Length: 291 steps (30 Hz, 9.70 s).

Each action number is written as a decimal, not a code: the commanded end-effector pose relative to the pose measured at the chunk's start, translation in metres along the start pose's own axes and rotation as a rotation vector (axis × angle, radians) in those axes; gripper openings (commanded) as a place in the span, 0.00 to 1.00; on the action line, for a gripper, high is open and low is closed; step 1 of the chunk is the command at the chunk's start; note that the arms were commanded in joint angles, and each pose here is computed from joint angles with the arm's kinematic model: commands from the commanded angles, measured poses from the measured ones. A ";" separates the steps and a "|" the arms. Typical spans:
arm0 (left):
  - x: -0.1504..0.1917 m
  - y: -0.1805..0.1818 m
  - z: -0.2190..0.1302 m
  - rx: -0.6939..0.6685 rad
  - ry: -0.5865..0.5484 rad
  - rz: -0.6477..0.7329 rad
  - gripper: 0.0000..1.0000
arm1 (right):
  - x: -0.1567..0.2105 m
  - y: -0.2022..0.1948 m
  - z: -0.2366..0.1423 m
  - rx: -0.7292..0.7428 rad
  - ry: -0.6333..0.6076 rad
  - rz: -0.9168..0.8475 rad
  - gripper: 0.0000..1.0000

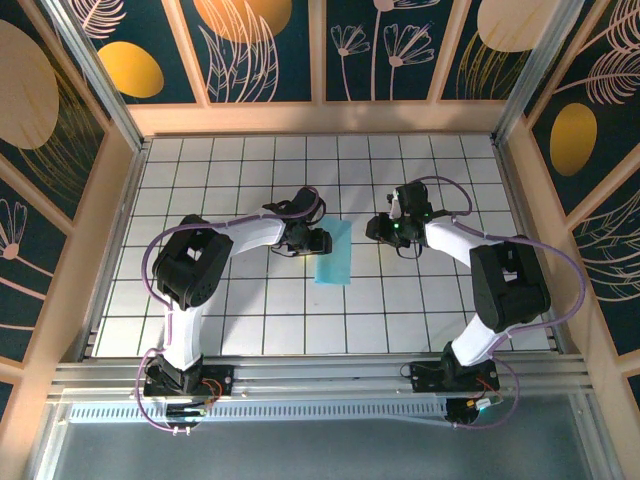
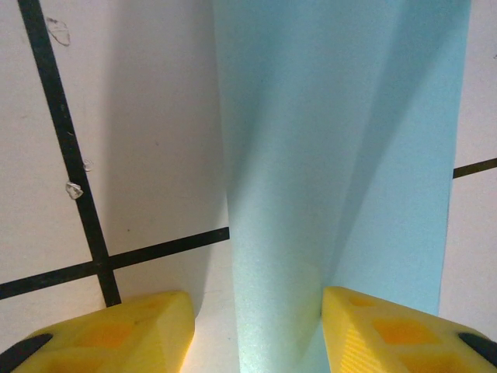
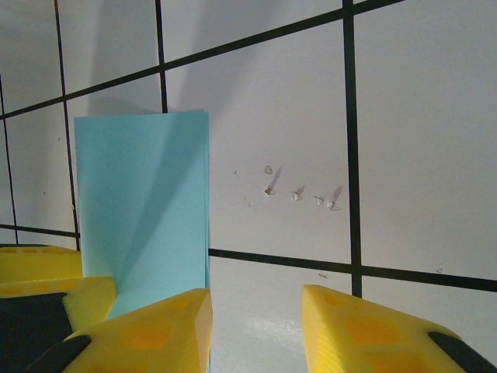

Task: Fold a paper plane with a square sheet of paper (fold left side to right side)
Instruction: First fold in half a square sheet of paper at the center of the table, then hold the square sheet of paper at the center of the table, then first fold the square sheet of paper in half at the center of the table, then hold the square sheet of paper at the center of the table, then first fold the square sheet of paper in half at the center of the table, then hold the square sheet of paper at the center of the table.

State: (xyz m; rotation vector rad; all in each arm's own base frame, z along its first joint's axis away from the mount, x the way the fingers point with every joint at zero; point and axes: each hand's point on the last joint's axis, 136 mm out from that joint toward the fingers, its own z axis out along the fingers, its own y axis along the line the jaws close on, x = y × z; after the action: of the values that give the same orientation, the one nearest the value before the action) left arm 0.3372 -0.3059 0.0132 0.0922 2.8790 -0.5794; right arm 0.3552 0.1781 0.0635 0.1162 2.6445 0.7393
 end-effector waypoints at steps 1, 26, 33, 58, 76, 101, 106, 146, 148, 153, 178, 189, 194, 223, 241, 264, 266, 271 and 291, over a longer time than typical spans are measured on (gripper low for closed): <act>0.054 0.030 0.049 -0.088 0.167 0.001 0.50 | 0.005 -0.001 0.001 -0.007 0.011 -0.010 0.36; 0.058 0.031 0.052 -0.100 0.183 0.015 0.51 | 0.010 0.007 0.008 -0.025 0.034 -0.023 0.36; 0.059 0.032 0.052 -0.104 0.183 0.020 0.50 | 0.011 0.009 0.009 -0.028 0.038 -0.027 0.36; 0.059 0.034 0.052 -0.118 0.186 0.019 0.50 | 0.038 0.048 0.026 -0.221 0.157 0.004 0.20; 0.060 0.036 0.052 -0.127 0.188 0.017 0.50 | 0.066 0.046 0.056 -0.197 0.262 0.013 0.05; -0.016 -0.016 -0.042 0.017 -0.122 0.041 0.59 | 0.107 -0.014 0.071 0.032 0.351 0.042 0.00; -0.017 -0.033 -0.047 0.114 -0.139 0.058 0.41 | 0.108 -0.016 0.071 0.041 0.352 0.039 0.00; -0.008 0.028 -0.029 0.161 -0.156 0.043 0.00 | 0.114 -0.027 0.071 0.094 0.375 0.024 0.00; -0.011 0.013 -0.036 0.230 -0.167 0.058 0.00 | 0.114 -0.028 0.071 0.094 0.374 0.025 0.00; -0.010 -0.021 -0.039 0.344 -0.164 0.107 0.00 | 0.115 -0.028 0.070 0.095 0.373 0.025 0.00; 0.017 -0.005 0.014 0.241 -0.035 0.106 0.00 | 0.111 -0.018 0.070 0.060 0.368 0.013 0.00; 0.021 0.004 0.020 0.205 -0.025 0.095 0.00 | 0.068 0.040 0.046 -0.131 0.247 -0.047 0.00; 0.021 0.005 0.020 0.198 -0.023 0.095 0.00 | 0.047 0.070 0.033 -0.236 0.182 -0.076 0.00; 0.035 0.010 0.022 0.188 0.015 0.086 0.01 | 0.050 0.057 0.104 -0.153 0.253 -0.087 0.00; 0.112 0.032 0.008 0.174 0.135 0.055 0.01 | 0.053 0.034 0.107 -0.089 0.275 -0.074 0.00; 0.163 0.042 -0.011 0.211 0.221 0.056 0.02 | 0.054 0.034 0.108 -0.087 0.288 -0.089 0.00; 0.166 0.043 -0.011 0.218 0.232 0.060 0.03 | 0.054 0.034 0.108 -0.088 0.288 -0.090 0.00; 0.156 0.032 -0.024 0.247 0.193 0.078 0.05 | 0.054 0.035 0.107 -0.097 0.289 -0.096 0.00; 0.050 -0.007 -0.015 0.364 0.078 0.097 0.02 | 0.056 0.044 0.100 -0.120 0.289 -0.139 0.00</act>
State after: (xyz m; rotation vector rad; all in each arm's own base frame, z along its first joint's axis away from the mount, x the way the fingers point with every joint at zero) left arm 0.2921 -0.3031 0.0274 0.2756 2.7517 -1.0747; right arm 0.3478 0.2979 0.0175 -0.2731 2.7259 1.0848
